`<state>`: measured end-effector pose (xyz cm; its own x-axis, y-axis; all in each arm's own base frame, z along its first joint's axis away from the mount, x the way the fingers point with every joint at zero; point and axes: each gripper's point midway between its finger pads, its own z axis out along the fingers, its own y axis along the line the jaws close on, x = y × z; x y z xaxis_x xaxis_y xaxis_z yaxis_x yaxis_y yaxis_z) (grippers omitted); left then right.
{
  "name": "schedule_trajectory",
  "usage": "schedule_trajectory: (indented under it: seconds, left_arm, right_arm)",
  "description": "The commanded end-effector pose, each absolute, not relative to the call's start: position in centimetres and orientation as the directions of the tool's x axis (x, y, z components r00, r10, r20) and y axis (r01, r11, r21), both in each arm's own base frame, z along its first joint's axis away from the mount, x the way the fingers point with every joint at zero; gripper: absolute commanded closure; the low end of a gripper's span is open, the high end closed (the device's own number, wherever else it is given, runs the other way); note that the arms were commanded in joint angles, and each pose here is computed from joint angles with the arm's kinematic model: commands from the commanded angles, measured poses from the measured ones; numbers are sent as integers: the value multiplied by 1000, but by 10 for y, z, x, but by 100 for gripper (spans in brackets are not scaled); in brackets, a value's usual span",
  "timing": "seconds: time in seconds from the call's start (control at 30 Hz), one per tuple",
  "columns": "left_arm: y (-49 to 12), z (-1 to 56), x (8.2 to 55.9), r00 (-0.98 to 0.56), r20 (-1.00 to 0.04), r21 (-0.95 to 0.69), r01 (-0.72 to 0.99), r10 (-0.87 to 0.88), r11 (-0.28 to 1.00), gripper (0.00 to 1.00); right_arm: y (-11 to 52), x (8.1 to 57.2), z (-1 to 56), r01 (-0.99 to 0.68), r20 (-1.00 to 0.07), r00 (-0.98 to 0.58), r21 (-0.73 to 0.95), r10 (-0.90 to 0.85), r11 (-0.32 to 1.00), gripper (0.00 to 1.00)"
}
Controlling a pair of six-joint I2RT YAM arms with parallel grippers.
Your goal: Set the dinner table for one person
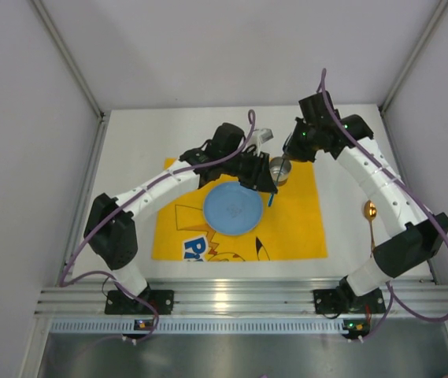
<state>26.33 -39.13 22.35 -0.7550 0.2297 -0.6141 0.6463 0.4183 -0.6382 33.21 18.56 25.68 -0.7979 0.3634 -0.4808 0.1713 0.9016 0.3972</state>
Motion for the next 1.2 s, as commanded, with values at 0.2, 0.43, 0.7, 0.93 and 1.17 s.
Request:
schedule_trajectory:
  seconds: [0.2,0.43,0.7,0.93,1.17]
  left_arm:
    - [-396,229,255,-736,-630,-653,674,247,344,100]
    - [-339,200,262,-813,-558,-671,560,167,486,100]
    - [-200,173,267,-853,-521,-572,324,-29,753,100]
    - [-168,130,242,-936,-352,-601,199,-32,774,100]
    - [-142,99,255,-972,-210,-559,34,-102,828,100]
  right_arm:
    - [201,337,292,153,-504,-755,487,420,860,100]
    - [196,332,285,139,-511,-766,460,389,877,22]
    - [184,321,296,73,-559,-762,426,326,902,0]
    - [166,273,285,55,-524,-788,464,324,884,0]
    - [144,229,268,64,-499,-795,497,346,865,0]
